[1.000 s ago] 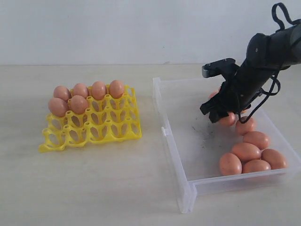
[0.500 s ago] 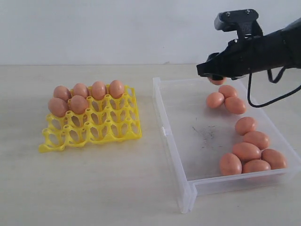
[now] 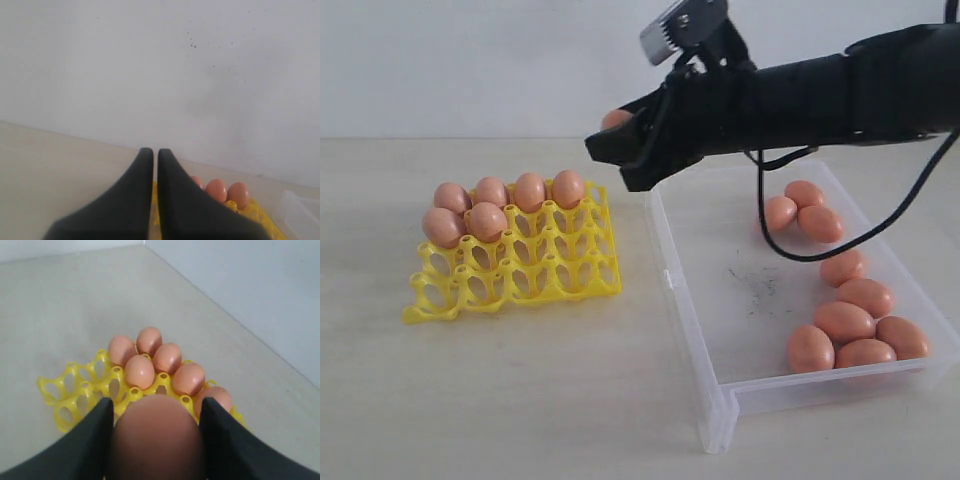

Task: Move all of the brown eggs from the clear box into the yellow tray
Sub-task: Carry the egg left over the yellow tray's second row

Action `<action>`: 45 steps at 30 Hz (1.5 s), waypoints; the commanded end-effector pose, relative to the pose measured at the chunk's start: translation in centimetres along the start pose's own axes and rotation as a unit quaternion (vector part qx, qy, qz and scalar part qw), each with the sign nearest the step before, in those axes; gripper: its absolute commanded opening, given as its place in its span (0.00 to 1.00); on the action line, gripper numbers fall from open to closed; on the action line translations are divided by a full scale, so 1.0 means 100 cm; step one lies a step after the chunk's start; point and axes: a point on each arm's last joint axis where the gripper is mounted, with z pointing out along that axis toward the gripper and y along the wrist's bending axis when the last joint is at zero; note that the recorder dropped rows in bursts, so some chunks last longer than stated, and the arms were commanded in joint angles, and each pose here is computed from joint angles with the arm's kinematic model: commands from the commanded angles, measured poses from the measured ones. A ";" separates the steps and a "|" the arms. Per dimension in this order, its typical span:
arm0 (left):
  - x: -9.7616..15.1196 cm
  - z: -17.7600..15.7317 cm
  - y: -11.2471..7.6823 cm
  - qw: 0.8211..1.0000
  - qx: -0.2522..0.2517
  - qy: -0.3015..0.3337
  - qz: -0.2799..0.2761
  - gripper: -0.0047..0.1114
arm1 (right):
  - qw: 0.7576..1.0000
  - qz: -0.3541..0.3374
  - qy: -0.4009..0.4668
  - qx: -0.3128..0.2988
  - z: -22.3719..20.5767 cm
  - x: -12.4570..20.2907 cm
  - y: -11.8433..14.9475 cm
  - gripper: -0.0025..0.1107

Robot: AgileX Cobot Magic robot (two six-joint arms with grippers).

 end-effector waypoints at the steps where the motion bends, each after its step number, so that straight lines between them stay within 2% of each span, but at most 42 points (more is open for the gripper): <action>1: -0.001 0.000 0.000 1.000 0.003 -0.002 0.003 0.07 | 0.994 -0.024 0.051 0.090 0.017 -0.009 0.007 0.02; 3: -0.001 0.000 0.000 1.000 0.003 -0.002 0.003 0.07 | 0.986 -0.031 0.077 0.146 0.018 -0.012 0.006 0.02; 6: -0.001 0.000 0.000 1.000 0.003 -0.002 0.003 0.07 | 0.960 -0.049 0.124 0.245 0.008 -0.014 -0.001 0.02; 8: -0.001 0.000 0.000 1.000 0.003 -0.002 0.003 0.07 | 0.931 -0.059 0.162 0.323 -0.005 -0.014 -0.010 0.02; 10: -0.001 0.000 0.000 1.000 0.003 -0.002 0.003 0.07 | 0.890 -0.054 0.197 0.408 -0.023 -0.014 -0.020 0.02; 13: -0.001 0.000 0.000 1.000 0.003 -0.002 0.003 0.07 | 0.829 -0.061 0.238 0.502 -0.047 -0.016 -0.031 0.02; 15: -0.001 0.000 0.000 1.000 0.003 -0.002 0.003 0.07 | 0.816 -0.055 0.244 0.521 -0.053 -0.017 -0.031 0.02; 17: -0.001 0.000 0.000 1.000 0.003 -0.002 0.003 0.07 | 0.837 -0.045 0.221 0.499 -0.054 -0.024 -0.027 0.02; 19: -0.001 0.000 0.000 1.000 0.003 -0.002 0.003 0.07 | 0.878 -0.025 0.171 0.446 -0.046 -0.031 -0.016 0.02; 21: -0.001 0.000 0.000 1.000 0.003 -0.002 0.003 0.07 | 0.921 0.008 0.110 0.374 -0.038 -0.040 0.002 0.02; 23: -0.001 0.000 0.000 1.000 0.003 -0.002 0.003 0.07 | 0.961 0.042 0.050 0.267 -0.030 -0.048 0.022 0.02; 26: -0.001 0.000 0.000 1.000 0.003 -0.002 0.003 0.07 | 0.990 0.105 -0.010 0.098 -0.021 -0.054 0.053 0.02; 29: -0.001 0.000 0.000 1.000 0.003 -0.002 0.003 0.07 | 0.992 0.126 -0.018 -0.018 -0.019 -0.052 0.075 0.02; 32: -0.001 0.000 0.000 1.000 0.003 -0.002 0.003 0.07 | 0.991 0.124 0.054 0.000 -0.020 -0.034 0.074 0.02; 36: -0.001 0.000 0.000 1.000 0.003 -0.002 0.003 0.07 | 0.981 0.104 0.116 0.118 -0.024 -0.008 0.056 0.02; 39: -0.001 0.000 0.000 1.000 0.003 -0.002 0.003 0.07 | 0.970 0.079 0.079 0.215 -0.029 0.001 0.043 0.02; 41: -0.001 0.000 0.000 1.000 0.003 -0.002 0.003 0.07 | 0.963 0.059 0.053 0.258 -0.028 0.001 0.039 0.02; 45: -0.001 0.000 0.000 1.000 0.003 -0.002 0.003 0.07 | 0.959 0.036 -0.008 0.279 -0.013 0.002 0.038 0.02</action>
